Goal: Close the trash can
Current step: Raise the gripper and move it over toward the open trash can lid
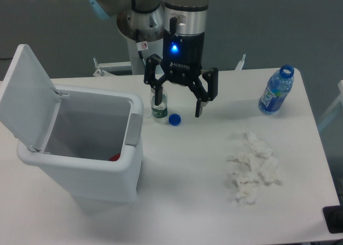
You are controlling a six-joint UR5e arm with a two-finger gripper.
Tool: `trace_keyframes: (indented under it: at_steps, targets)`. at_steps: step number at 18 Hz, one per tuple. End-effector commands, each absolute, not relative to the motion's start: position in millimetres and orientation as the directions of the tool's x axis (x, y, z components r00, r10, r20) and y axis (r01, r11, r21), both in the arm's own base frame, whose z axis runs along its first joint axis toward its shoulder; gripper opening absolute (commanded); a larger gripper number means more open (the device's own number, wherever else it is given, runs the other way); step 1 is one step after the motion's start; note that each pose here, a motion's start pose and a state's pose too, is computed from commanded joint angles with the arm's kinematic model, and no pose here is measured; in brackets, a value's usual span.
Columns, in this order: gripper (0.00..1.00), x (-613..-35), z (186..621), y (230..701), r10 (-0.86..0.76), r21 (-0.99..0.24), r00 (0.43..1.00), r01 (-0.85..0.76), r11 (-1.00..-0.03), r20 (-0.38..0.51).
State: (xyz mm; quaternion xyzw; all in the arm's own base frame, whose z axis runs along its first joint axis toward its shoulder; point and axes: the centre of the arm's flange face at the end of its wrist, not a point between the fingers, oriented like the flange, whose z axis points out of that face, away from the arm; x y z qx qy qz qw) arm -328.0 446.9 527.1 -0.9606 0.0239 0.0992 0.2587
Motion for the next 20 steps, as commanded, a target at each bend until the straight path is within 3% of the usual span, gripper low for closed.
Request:
trace_keyframes:
  at_steps: [9, 14, 20]
  targets:
    - [1.00, -262, 574, 443, -0.040, -0.542, 0.967, -0.176, -0.821, -0.253]
    - [1.00, -225, 597, 426, 0.149, -0.610, 0.980, 0.040, -0.791, -0.129]
    - [1.00, -151, 622, 413, 0.083, -0.653, 0.989, -0.019, -0.757, -0.126]
